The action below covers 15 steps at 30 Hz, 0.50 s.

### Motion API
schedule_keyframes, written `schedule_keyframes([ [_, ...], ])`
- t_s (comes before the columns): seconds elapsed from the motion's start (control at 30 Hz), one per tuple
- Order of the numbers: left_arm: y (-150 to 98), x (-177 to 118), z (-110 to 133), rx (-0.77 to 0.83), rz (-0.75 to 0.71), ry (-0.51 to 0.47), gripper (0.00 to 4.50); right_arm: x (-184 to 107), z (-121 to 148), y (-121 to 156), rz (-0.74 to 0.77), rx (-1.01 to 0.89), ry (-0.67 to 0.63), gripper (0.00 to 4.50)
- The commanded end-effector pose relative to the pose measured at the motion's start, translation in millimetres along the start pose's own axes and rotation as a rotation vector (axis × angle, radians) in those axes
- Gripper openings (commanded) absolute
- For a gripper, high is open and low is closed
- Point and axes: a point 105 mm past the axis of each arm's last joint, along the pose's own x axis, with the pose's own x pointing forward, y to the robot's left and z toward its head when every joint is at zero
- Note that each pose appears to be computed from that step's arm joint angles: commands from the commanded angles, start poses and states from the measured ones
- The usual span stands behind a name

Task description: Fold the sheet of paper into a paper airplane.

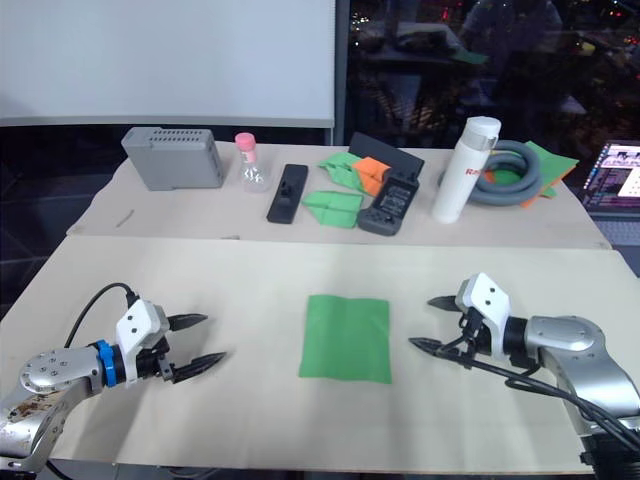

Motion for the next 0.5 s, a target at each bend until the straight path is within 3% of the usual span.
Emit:
schedule_keyframes([
  [0.03, -0.4, 5.3, 15.2, 0.05, -0.064, -0.036, 4.47, -5.7, 7.1, 0.0, -0.013, -0.022, 0.005, 4.5],
  [0.13, -11.2, 17.8, 47.0, 0.081, -0.258, -0.105, 4.47, -8.8, 17.7, 14.8, 0.033, -0.056, 0.046, 4.5],
  [0.27, -24.1, 29.8, 68.1, 0.112, -0.416, -0.116, 4.47, -5.9, 21.7, 31.5, 0.078, -0.089, 0.105, 4.5],
  [0.5, -30.0, 46.2, 80.6, 0.222, -0.51, -0.048, 4.47, 1.6, 16.7, 33.2, 0.026, -0.133, 0.167, 4.5],
])
